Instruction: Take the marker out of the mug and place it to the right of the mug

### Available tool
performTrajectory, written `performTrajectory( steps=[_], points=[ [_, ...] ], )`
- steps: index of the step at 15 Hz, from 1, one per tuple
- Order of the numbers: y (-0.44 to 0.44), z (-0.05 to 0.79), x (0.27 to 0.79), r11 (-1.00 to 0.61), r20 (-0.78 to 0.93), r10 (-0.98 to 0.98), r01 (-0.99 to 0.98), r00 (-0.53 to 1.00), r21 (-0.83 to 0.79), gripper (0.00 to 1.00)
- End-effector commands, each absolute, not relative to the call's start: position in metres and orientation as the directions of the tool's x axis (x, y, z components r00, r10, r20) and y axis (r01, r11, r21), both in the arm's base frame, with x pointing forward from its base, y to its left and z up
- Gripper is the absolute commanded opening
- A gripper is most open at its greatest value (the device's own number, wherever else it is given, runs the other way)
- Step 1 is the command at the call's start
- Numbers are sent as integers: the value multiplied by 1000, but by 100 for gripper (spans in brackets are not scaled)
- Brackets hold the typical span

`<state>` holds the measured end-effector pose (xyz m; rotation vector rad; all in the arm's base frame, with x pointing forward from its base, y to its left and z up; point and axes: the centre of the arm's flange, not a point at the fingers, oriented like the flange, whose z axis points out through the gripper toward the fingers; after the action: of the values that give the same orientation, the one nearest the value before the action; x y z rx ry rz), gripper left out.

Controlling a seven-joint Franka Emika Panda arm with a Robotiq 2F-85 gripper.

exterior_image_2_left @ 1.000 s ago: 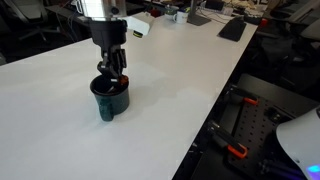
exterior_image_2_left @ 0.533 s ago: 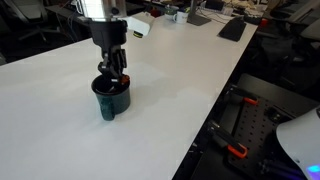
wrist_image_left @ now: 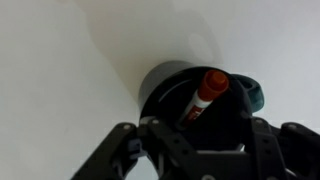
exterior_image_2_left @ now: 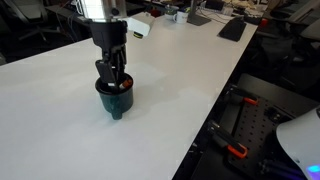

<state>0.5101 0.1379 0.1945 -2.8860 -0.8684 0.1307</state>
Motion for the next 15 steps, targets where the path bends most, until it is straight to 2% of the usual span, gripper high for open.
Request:
performTrajectory(
  steps=[1, 6, 7, 8, 15],
  points=[
    [139, 197, 510, -833, -54, 545, 534, 836, -143, 38],
    [139, 196, 510, -835, -56, 542, 531, 838, -144, 1],
    [139, 196, 511, -836, -55, 541, 529, 839, -145, 1],
    [139, 197, 511, -834, -55, 543, 531, 838, -148, 5],
    [138, 205, 510, -830, -24, 543, 533, 839, -162, 5]
  ],
)
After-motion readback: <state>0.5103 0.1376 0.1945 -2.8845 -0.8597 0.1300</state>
